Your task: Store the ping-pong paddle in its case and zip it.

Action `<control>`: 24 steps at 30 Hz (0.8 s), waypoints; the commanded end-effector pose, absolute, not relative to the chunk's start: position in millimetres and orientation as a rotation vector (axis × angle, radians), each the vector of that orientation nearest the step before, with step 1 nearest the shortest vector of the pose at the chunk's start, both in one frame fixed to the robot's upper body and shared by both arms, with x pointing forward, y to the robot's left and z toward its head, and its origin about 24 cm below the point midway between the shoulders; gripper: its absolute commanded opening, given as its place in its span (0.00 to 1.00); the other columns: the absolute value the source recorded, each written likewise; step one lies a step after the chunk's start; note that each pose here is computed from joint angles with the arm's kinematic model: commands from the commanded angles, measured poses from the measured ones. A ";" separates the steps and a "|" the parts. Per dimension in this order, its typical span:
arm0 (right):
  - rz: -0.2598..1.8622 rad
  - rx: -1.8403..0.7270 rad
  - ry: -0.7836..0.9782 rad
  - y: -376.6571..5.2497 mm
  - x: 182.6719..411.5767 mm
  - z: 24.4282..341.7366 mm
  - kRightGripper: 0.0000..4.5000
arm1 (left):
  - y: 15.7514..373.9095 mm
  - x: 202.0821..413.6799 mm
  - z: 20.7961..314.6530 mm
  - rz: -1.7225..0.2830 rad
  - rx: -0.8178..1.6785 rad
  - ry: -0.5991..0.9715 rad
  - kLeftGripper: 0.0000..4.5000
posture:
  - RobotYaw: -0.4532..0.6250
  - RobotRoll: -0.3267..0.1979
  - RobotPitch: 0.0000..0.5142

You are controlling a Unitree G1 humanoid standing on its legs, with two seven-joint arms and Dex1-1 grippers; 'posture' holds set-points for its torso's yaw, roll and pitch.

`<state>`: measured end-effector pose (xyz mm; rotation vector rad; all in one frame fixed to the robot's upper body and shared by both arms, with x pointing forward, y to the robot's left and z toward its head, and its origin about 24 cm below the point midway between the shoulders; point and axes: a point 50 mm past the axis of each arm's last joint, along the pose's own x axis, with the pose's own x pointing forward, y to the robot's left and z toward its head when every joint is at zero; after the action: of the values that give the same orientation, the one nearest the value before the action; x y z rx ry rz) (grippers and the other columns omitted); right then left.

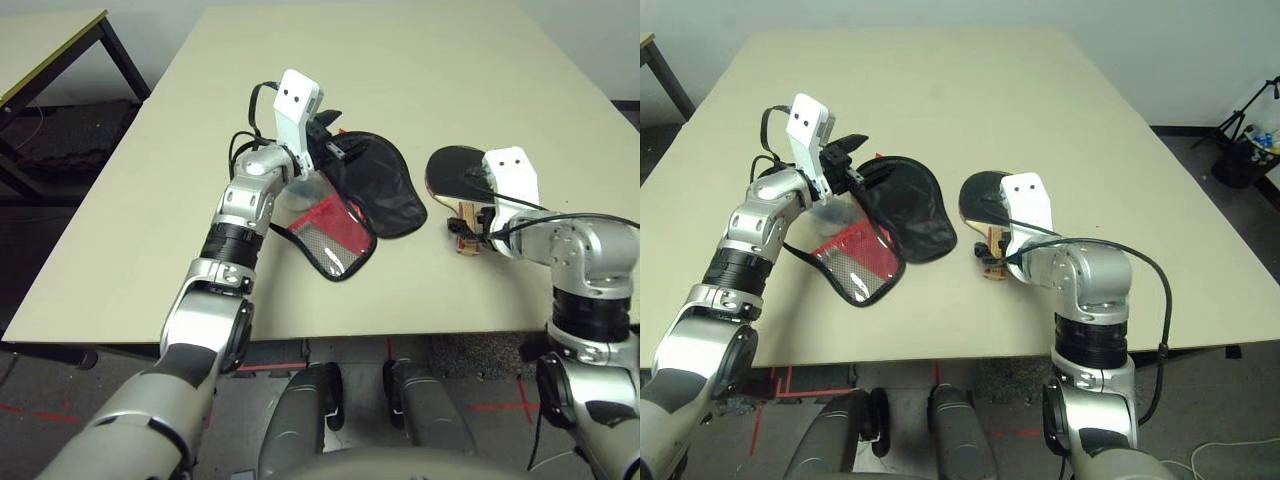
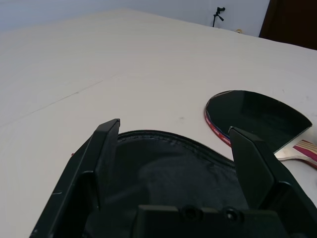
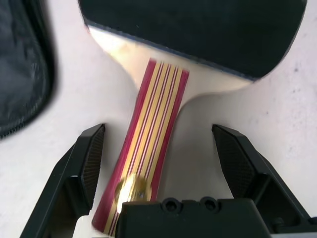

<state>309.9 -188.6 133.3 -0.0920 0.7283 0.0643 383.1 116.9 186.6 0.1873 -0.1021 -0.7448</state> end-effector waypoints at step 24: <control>0.049 -0.151 0.515 -187.1 355.1 173.3 0.25 | 130.1 378.4 218.3 -0.710 0.205 -0.145 1.00 | 0.28 0.62 0.28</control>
<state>349.7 -191.4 159.3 -0.1371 0.5843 0.0288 378.1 126.4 205.0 0.2064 -0.1103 -0.7242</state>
